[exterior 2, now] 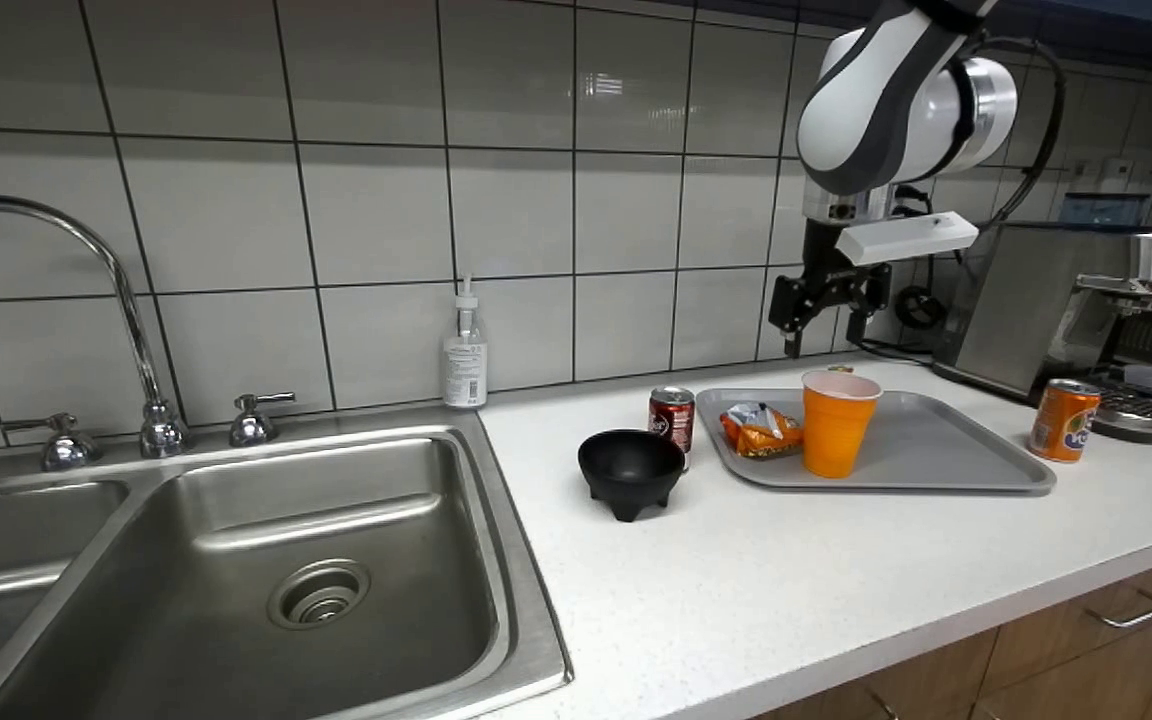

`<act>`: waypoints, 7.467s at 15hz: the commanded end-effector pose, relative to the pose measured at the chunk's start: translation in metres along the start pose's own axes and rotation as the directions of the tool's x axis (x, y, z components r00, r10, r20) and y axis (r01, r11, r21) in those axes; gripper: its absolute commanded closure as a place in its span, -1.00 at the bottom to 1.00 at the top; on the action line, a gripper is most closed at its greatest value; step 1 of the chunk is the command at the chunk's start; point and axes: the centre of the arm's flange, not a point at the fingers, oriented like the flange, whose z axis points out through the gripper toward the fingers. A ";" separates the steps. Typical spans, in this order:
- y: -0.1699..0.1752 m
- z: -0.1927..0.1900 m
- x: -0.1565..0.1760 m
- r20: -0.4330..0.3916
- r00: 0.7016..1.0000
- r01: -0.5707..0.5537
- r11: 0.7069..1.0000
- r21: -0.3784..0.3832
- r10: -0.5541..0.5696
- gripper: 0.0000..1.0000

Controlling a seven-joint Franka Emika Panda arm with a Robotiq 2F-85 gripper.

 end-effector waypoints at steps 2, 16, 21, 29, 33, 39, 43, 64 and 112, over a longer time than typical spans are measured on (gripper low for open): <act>0.025 -0.010 0.000 -0.007 0.999 -0.050 0.999 -0.003 0.050 -1.00; 0.040 0.005 -0.006 0.008 0.997 -0.073 0.997 -0.018 0.073 -1.00; 0.040 0.005 -0.006 0.008 0.997 -0.073 0.997 -0.018 0.073 -1.00; 0.047 0.000 0.005 -0.049 0.987 -0.156 0.987 -0.026 0.155 -1.00; 0.060 -0.001 0.016 -0.073 0.976 -0.207 0.978 -0.034 0.204 -1.00; 0.079 0.006 0.038 -0.092 0.961 -0.265 0.963 -0.043 0.260 -1.00; 0.086 0.014 0.055 -0.100 0.952 -0.295 0.955 -0.042 0.289 -1.00; 0.130 0.063 0.113 -0.138 0.888 -0.447 0.894 -0.037 0.439 -1.00; 0.113 0.023 0.023 -0.062 0.880 -0.473 0.881 -0.028 0.470 -1.00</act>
